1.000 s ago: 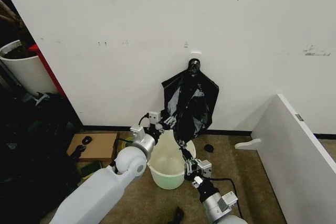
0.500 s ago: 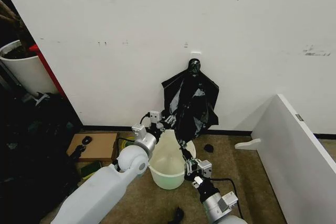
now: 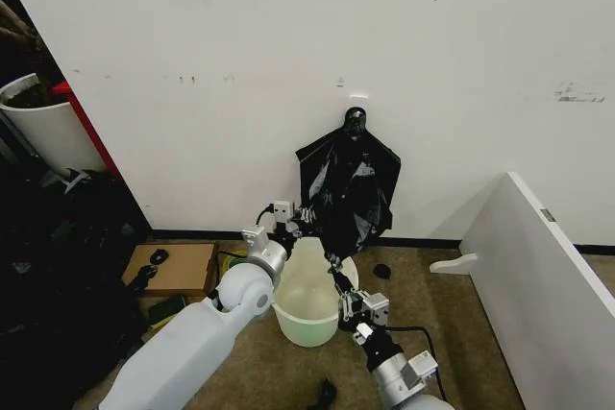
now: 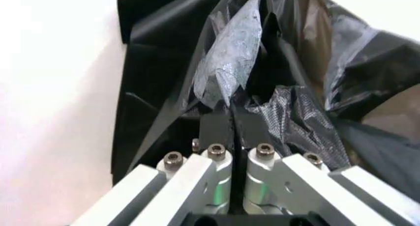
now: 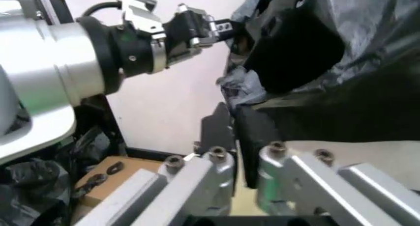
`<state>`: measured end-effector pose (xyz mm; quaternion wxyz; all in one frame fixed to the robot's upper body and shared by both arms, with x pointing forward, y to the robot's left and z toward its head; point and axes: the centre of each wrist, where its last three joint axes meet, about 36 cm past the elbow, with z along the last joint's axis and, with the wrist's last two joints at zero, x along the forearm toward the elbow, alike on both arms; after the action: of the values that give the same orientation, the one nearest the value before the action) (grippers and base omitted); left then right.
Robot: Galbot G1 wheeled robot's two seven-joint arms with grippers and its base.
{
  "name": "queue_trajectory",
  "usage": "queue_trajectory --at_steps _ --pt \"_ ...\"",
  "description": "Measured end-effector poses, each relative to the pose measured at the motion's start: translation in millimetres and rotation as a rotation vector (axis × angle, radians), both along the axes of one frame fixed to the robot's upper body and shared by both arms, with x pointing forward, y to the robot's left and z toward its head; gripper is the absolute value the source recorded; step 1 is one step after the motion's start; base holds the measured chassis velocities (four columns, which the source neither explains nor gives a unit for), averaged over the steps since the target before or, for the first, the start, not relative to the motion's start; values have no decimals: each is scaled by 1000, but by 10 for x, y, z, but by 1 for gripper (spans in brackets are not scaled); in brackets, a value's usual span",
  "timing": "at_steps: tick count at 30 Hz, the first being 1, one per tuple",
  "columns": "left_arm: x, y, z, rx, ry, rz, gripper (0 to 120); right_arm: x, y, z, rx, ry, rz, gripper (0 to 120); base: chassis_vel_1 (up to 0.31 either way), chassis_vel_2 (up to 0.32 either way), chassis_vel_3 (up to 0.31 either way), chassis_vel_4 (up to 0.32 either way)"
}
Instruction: Place the garbage bag over the trash bin.
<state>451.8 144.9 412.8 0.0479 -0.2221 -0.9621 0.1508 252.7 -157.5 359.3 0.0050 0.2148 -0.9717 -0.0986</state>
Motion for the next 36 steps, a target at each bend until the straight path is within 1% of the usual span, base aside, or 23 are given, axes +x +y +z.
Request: queue_trajectory --at_steps 1,2,3,4,5,9,10,11,12,13,14,15,18,19,20,21,24,25,27,32,33,35,36 --pt "-8 10 -1 2 -4 2 0 -8 -13 7 -10 -4 -2 12 0 0 0 0" --pt "-14 15 -3 3 -6 4 0 -17 -26 15 -21 -10 -5 13 0 0 0 0" --pt "-19 23 -5 4 -8 7 0 -32 -51 28 -43 -22 -10 20 0 0 0 0" --pt "-19 23 -5 4 -8 7 0 -32 -51 28 -43 -22 -10 20 0 0 0 0" --pt "-21 30 -7 4 -9 10 0 -51 -80 40 -63 -34 -18 23 0 0 0 0" --pt "-16 56 -6 2 -11 20 0 -139 -202 108 -118 -55 -36 39 0 0 0 0" --pt "-15 59 -6 2 -12 21 0 -143 -220 120 -126 -60 -37 41 0 0 0 0" --pt "-15 61 -6 2 -12 21 0 -130 -257 148 -142 -74 -42 48 0 0 0 0" --pt "-15 62 -5 2 -12 21 0 -121 -267 156 -146 -79 -45 50 0 0 0 0" --pt "-14 63 -6 2 -13 22 0 -75 -297 188 -156 -96 -54 55 0 0 0 0" --pt "-14 63 -6 2 -13 22 0 -75 -297 188 -156 -96 -54 55 0 0 0 0" --pt "-14 63 -6 3 -13 22 0 -23 -315 211 -166 -109 -62 59 0 0 0 0" --pt "-22 59 -2 4 -15 19 0 155 -378 225 -233 -143 -77 71 0 0 0 0" --pt "-31 55 6 3 -17 16 0 233 -402 219 -259 -155 -77 78 0 0 0 0" --pt "-36 55 10 4 -18 15 0 276 -413 217 -274 -162 -74 81 0 0 0 0" --pt "-36 55 10 4 -18 15 0 276 -413 217 -274 -162 -74 81 0 0 0 0" --pt "-49 70 15 9 -19 13 0 466 -435 209 -337 -190 -50 94 0 0 0 0" --pt "-50 74 15 11 -19 13 0 513 -435 207 -356 -200 -41 97 0 0 0 0" --pt "-52 82 17 13 -20 13 0 643 -432 205 -413 -227 -16 100 0 0 0 0" --pt "-57 81 30 13 -22 12 0 807 -416 198 -464 -255 2 100 0 0 0 0" --pt "-61 79 40 12 -24 10 0 925 -403 195 -484 -271 7 100 0 0 0 0" --pt "-67 73 43 12 -24 7 0 1046 -380 184 -497 -279 11 98 0 0 0 0" --pt "-71 68 43 12 -24 5 0 1099 -369 174 -502 -281 14 93 0 0 0 0"
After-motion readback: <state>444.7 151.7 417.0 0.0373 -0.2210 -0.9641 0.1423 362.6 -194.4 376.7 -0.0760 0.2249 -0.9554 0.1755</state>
